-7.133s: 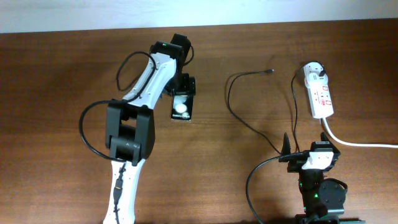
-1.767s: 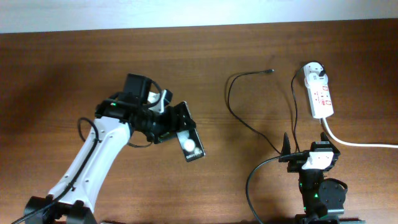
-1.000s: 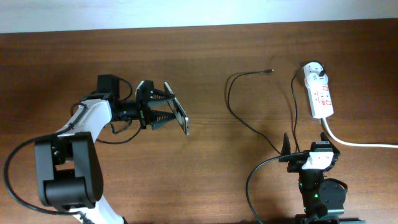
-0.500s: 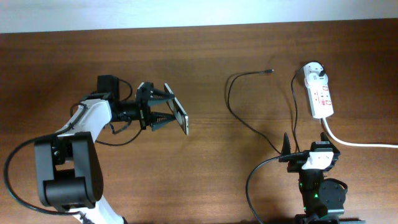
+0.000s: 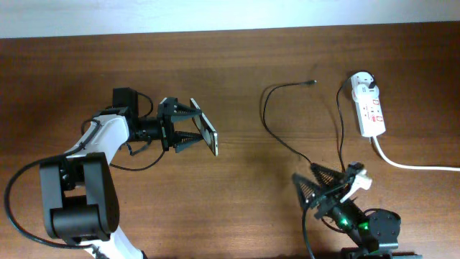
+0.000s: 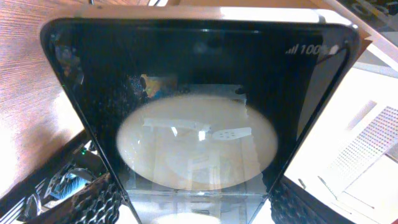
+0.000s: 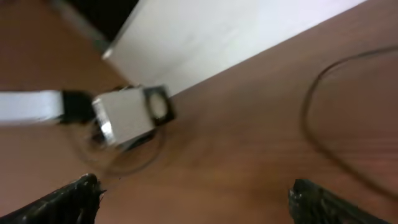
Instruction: Plug charger to phone and switch on socket
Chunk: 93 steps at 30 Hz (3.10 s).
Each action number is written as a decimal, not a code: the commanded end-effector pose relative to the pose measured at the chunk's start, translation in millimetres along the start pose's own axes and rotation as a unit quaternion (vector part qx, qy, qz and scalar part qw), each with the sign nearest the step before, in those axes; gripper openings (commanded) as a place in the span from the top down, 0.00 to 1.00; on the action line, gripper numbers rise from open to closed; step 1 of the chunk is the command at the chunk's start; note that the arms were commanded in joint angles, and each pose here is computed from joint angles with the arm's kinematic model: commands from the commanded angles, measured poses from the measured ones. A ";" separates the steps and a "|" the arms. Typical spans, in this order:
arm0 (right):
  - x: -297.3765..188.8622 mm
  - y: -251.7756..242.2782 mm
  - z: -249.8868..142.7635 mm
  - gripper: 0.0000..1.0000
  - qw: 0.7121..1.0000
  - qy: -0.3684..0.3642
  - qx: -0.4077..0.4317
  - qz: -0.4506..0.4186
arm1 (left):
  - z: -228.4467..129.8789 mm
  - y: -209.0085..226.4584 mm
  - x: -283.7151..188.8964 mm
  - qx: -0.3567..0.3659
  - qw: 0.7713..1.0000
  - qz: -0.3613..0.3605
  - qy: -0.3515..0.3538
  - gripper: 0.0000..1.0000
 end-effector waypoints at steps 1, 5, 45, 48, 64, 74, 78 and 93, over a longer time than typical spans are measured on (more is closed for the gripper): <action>-0.5 15.2 -10.8 0.01 0.998 0.027 0.022 0.050 | -6.4 -7.3 -2.3 0.000 1.000 -0.020 0.019 0.50; 0.5 3.0 -5.1 0.01 1.000 0.008 0.022 0.012 | -6.4 -7.3 -2.3 0.000 1.000 -0.020 0.019 0.50; 84.3 92.0 -21.7 0.01 0.933 0.306 -0.189 -0.011 | -5.7 -7.5 -2.3 0.004 1.000 -0.019 0.018 0.49; 87.9 89.2 -29.1 0.01 0.930 0.316 -0.189 -0.016 | -2.2 -5.0 -2.2 0.005 1.000 -0.011 0.008 0.49; 113.8 33.5 -2.7 0.07 0.948 0.286 -0.106 -0.096 | -2.7 -5.4 -2.2 0.005 1.000 -0.012 0.009 0.50; 128.1 106.1 23.8 0.18 0.951 0.234 -0.199 -0.036 | -2.4 -5.6 -2.8 0.005 1.000 -0.012 0.009 0.49; 150.8 106.9 16.7 0.17 0.952 0.216 -0.209 -0.049 | -2.4 -5.6 -2.8 0.005 1.000 -0.012 0.008 0.49; 213.9 113.1 -11.4 0.29 0.964 0.176 -0.198 -0.012 | -2.3 -5.5 -2.8 0.006 1.000 -0.012 0.008 0.48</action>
Point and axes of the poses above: each gripper's point midway between its finger pads, its own x axis out along the fingers, its own y axis along the line the jaws close on, z = x × y, the point moved 1 cm from there along -x, back along the fingers, and after that the axes turned 15 degrees about -x, right-handed, at the moved point
